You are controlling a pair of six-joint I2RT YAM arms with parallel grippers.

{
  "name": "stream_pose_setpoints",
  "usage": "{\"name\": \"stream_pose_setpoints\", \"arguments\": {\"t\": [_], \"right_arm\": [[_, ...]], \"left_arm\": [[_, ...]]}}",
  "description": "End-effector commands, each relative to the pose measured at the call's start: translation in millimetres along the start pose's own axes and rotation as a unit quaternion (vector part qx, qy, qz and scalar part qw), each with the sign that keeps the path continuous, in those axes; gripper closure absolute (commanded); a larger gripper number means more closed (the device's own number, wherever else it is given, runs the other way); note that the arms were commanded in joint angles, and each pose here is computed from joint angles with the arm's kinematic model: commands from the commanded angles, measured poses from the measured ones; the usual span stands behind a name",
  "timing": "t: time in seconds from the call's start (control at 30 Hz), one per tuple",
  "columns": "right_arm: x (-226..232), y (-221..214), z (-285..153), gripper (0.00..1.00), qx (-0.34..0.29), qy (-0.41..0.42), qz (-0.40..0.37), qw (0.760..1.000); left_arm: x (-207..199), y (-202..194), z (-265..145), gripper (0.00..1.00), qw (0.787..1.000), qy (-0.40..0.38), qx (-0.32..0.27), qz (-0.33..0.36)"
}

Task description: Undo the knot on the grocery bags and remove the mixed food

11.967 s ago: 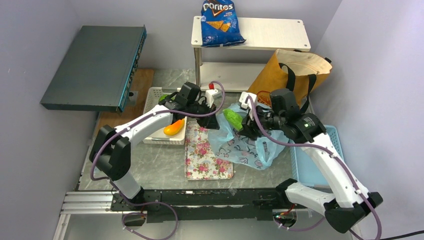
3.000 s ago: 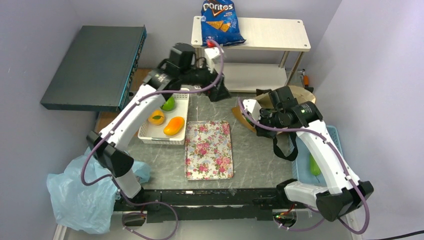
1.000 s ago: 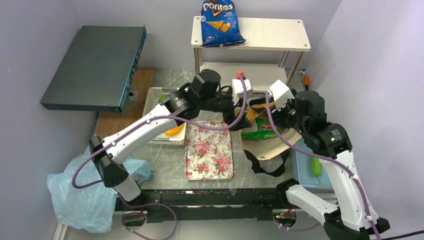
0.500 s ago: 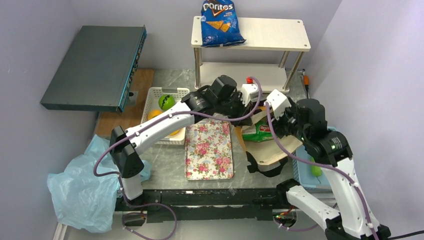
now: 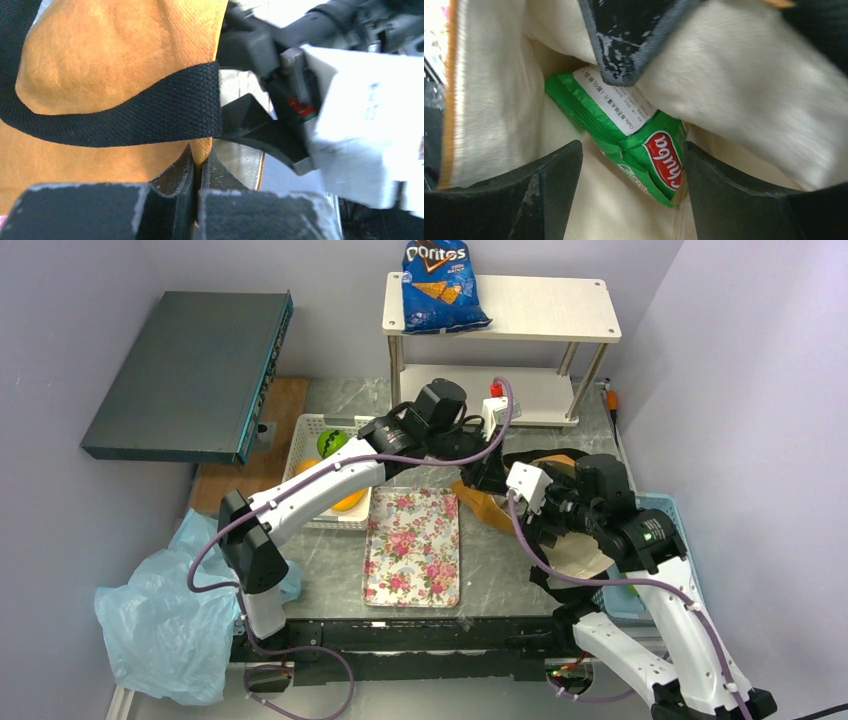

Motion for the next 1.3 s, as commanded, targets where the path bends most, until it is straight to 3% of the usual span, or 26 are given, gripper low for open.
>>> {"name": "stream_pose_setpoints", "arguments": {"t": [0.0, 0.23, 0.33, 0.57, 0.63, 0.67, 0.77, 0.83, 1.1, 1.27], "right_arm": [[10.2, -9.5, 12.2, 0.21, 0.004, 0.067, -0.054, 0.996], [20.9, -33.4, 33.8, 0.2, 0.022, 0.079, -0.103, 0.991], [21.0, -39.0, 45.1, 0.2, 0.026, 0.073, -0.105, 0.991], [11.4, -51.6, 69.5, 0.22, 0.046, 0.009, -0.119, 0.992], [13.1, -56.4, 74.8, 0.28, 0.053, 0.008, -0.12, 0.991], [13.1, -57.7, 75.9, 0.36, 0.055, 0.005, -0.118, 0.991], [8.8, -53.7, 72.8, 0.7, 0.056, -0.012, -0.106, 0.993], [3.9, -46.9, 65.2, 1.0, 0.055, -0.022, -0.093, 0.994], [-12.0, 16.5, -1.2, 1.0, -0.028, -0.005, 0.004, 1.0], [-7.7, 34.5, -29.9, 1.0, -0.062, 0.011, 0.042, 0.997]], "left_arm": [[-39.6, 18.0, -20.3, 1.0, 0.992, -0.106, -0.023, 0.061], [-15.2, -2.4, -24.5, 1.0, 0.993, -0.098, 0.007, 0.069], [-11.8, -8.6, -24.8, 0.95, 0.992, -0.102, 0.016, 0.069], [-9.1, -12.0, -23.8, 0.92, 0.992, -0.107, 0.032, 0.065], [-7.9, -13.2, -23.6, 0.92, 0.992, -0.107, 0.034, 0.063], [-7.0, -14.1, -23.2, 0.92, 0.992, -0.104, 0.036, 0.061], [-3.7, -15.1, -23.4, 0.92, 0.993, -0.095, 0.036, 0.056], [0.7, -14.8, -23.7, 0.91, 0.995, -0.081, 0.034, 0.054], [29.7, -9.5, -32.7, 0.93, 0.999, -0.031, 0.019, 0.031], [42.4, -9.6, -35.2, 0.94, 0.999, -0.021, 0.024, 0.024]]}}
Point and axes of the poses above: each gripper's point midway between its finger pads, its own z axis out along the fingers, its own x axis along the line the jaws close on, y = z × x, the point moved 10 cm from there along -z, back along the fingers, and after that the axes turned 4 degrees about -z, right-handed, at the moved point
